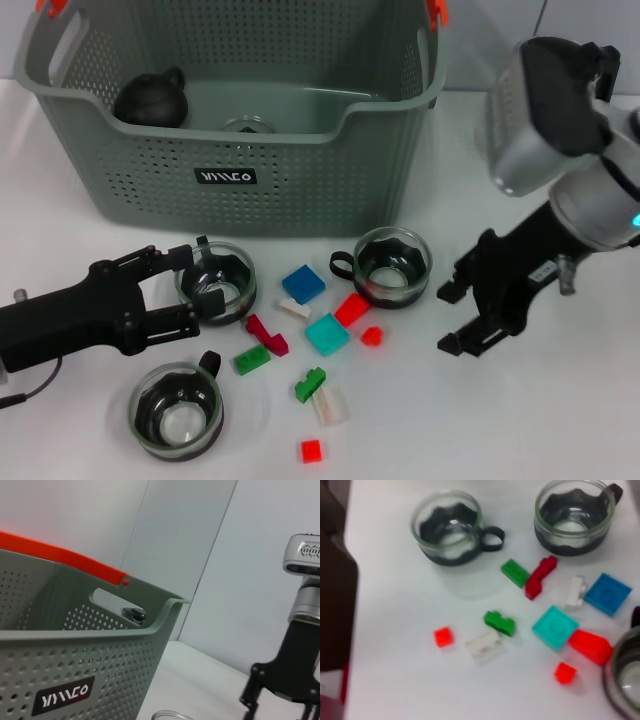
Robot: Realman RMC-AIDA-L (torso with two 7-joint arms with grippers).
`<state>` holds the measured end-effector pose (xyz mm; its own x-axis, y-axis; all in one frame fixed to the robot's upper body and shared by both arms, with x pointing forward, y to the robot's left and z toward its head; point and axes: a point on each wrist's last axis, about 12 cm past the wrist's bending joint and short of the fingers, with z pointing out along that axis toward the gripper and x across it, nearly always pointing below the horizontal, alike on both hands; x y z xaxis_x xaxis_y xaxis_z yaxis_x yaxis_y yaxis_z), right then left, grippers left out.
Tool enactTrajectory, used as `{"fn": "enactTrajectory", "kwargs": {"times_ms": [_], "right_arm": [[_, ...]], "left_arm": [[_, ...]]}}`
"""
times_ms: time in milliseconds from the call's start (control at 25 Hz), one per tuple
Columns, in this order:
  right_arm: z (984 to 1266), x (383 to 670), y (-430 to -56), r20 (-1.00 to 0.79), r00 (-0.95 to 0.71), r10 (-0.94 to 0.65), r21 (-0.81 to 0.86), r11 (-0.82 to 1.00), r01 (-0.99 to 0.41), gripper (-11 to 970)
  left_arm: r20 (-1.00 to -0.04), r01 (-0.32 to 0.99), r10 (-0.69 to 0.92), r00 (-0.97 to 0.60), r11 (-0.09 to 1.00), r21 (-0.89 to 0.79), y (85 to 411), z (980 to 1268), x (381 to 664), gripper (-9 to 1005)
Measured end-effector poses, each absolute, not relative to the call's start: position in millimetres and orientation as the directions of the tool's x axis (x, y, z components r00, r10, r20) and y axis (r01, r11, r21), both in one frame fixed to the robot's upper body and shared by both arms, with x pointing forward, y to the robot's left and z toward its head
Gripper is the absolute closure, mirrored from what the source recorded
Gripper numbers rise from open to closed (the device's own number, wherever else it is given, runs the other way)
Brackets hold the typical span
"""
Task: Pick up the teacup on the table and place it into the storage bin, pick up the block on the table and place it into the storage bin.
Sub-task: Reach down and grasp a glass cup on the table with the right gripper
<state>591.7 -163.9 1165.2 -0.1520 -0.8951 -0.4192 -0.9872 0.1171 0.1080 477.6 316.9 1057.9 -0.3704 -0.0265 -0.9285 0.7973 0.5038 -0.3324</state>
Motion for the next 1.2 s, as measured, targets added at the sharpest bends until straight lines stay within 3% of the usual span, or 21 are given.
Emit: {"fn": "enactTrajectory", "kwargs": {"times_ms": [520,720,1200], "right_arm": [[1148.1,591.6,-124.3,-0.273,0.026,-0.962,-0.103,0.003,-0.995,300],[1155.4,590.6,-115.8,-0.28,0.075,-0.957,-0.182,-0.024,-0.983,310],[1139.0,589.2,-102.3,-0.261,0.132,-0.956,-0.237,-0.069,-0.969,334]], "left_arm": [[-0.929,0.797,-0.03,-0.368,0.505,-0.332,316.4,1058.0,478.1,123],[-0.929,0.794,-0.029,-0.369,0.51,-0.331,317.0,1057.4,478.0,123],[-0.928,0.789,-0.028,-0.372,0.518,-0.332,318.2,1056.4,477.2,123]]}}
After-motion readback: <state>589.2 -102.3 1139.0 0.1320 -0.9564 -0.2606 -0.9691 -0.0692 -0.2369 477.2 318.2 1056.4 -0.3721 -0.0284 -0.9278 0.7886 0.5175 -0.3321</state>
